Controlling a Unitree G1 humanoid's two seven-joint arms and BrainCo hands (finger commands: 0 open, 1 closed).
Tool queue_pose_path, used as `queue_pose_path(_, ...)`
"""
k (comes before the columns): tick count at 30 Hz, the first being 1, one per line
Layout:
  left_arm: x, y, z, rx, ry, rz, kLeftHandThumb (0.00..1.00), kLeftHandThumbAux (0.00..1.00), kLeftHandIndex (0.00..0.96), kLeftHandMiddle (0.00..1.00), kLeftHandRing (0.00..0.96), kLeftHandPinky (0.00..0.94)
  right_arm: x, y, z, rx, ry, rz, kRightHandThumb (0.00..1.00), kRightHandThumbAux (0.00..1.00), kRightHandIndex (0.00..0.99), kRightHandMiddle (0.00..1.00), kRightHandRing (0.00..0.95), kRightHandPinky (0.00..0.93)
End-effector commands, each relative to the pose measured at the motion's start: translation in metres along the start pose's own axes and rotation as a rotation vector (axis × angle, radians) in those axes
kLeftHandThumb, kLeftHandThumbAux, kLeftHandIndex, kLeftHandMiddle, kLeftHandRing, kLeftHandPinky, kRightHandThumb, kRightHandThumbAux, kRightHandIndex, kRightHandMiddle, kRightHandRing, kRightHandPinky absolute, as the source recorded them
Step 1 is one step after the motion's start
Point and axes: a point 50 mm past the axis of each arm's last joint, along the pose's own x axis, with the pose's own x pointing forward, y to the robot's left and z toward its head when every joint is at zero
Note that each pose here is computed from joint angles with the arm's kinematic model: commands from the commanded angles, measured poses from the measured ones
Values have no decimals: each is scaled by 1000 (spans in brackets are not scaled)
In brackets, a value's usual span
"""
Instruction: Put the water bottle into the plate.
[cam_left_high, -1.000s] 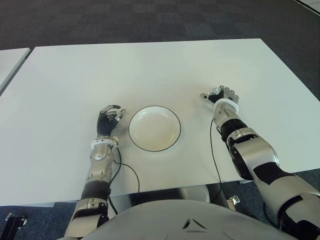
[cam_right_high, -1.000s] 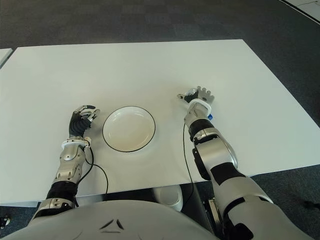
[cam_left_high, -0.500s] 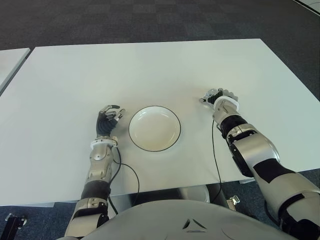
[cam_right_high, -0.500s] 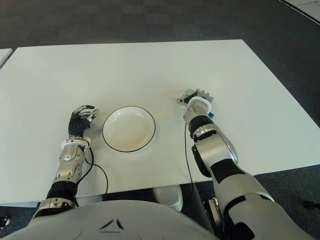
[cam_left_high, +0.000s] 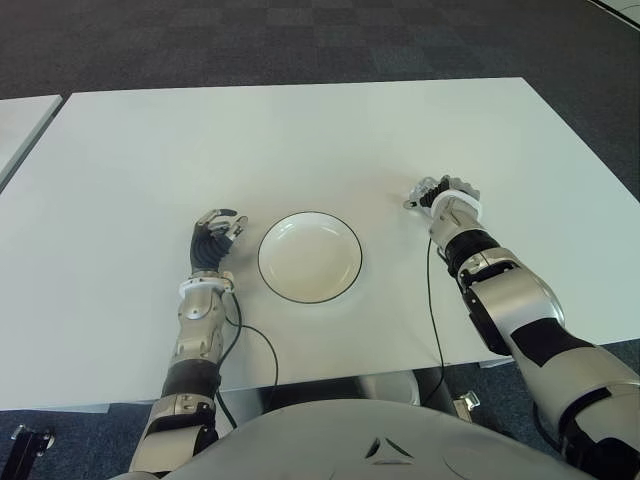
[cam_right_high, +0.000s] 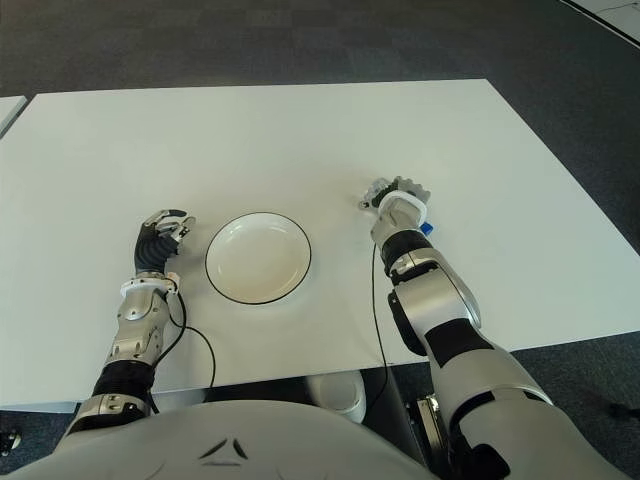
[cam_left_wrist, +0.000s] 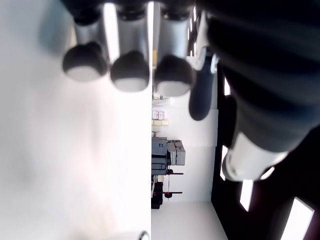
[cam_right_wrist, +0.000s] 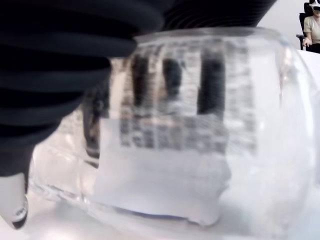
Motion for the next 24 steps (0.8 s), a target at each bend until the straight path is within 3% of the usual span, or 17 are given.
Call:
queue_pose_path(1, -9, 4, -18, 5, 101, 11, 701, 723, 438, 898, 889, 869, -5, 34, -13, 71, 44, 105, 276, 650, 537, 640, 648, 683)
queue_pose_path(3, -9, 4, -18, 6, 101, 12, 701, 723, 438, 899, 889, 870, -5, 34, -13, 133, 52, 85, 302, 676, 570, 693, 699, 732)
queue_pose_path(6, -9, 4, -18, 6, 101, 14, 701, 722, 438, 900, 892, 874, -6, 35, -13, 240, 70, 47, 567, 703, 481, 736, 742, 785)
queue_pose_path(9, -9, 4, -17, 8, 93, 13, 702, 722, 438, 902, 893, 879, -6, 35, -13, 266, 75, 25, 656, 712, 452, 752, 760, 804)
queue_pose_path(15, -10, 5, -16, 14, 85, 18, 702, 723, 438, 906, 895, 878, -6, 36, -14, 249, 37, -34, 698, 715, 439, 750, 771, 812)
queue_pose_path(24, -10, 5, -17, -1, 96, 25, 702, 723, 438, 913, 902, 889, -7, 36, -15, 329, -15, -82, 710, 715, 439, 768, 788, 830)
